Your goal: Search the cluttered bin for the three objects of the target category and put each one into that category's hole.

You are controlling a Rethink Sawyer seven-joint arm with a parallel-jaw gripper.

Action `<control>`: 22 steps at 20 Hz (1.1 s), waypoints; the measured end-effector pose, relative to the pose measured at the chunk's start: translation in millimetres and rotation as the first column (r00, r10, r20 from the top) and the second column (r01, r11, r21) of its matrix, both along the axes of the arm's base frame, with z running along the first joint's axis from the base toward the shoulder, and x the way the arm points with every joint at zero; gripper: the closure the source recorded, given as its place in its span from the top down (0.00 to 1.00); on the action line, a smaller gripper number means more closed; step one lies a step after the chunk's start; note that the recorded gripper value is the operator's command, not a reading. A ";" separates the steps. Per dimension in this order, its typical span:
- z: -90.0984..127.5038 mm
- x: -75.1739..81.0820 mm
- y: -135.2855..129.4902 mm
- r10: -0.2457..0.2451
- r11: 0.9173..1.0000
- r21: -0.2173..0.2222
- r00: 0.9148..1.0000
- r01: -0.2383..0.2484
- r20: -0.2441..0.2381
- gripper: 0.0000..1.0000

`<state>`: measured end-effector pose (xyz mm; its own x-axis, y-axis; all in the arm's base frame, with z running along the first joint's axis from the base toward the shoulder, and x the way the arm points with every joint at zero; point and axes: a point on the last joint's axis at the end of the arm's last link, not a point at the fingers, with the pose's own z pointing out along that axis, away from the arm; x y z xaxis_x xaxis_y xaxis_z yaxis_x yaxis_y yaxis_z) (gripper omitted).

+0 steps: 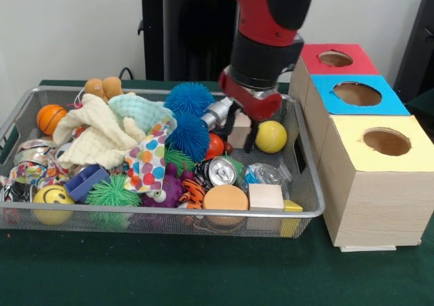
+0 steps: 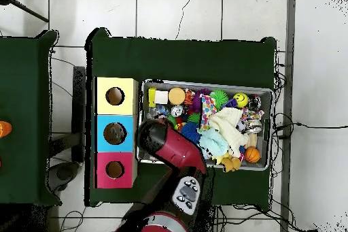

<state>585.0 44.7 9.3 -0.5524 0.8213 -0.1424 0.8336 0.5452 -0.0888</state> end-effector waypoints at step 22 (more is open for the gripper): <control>-8.9 19.2 -30.4 -0.018 0.999 -0.037 0.999 0.019 0.032 1.00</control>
<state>604.2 14.3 0.4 -0.5317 0.8251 -0.1910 0.8463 0.5264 -0.0821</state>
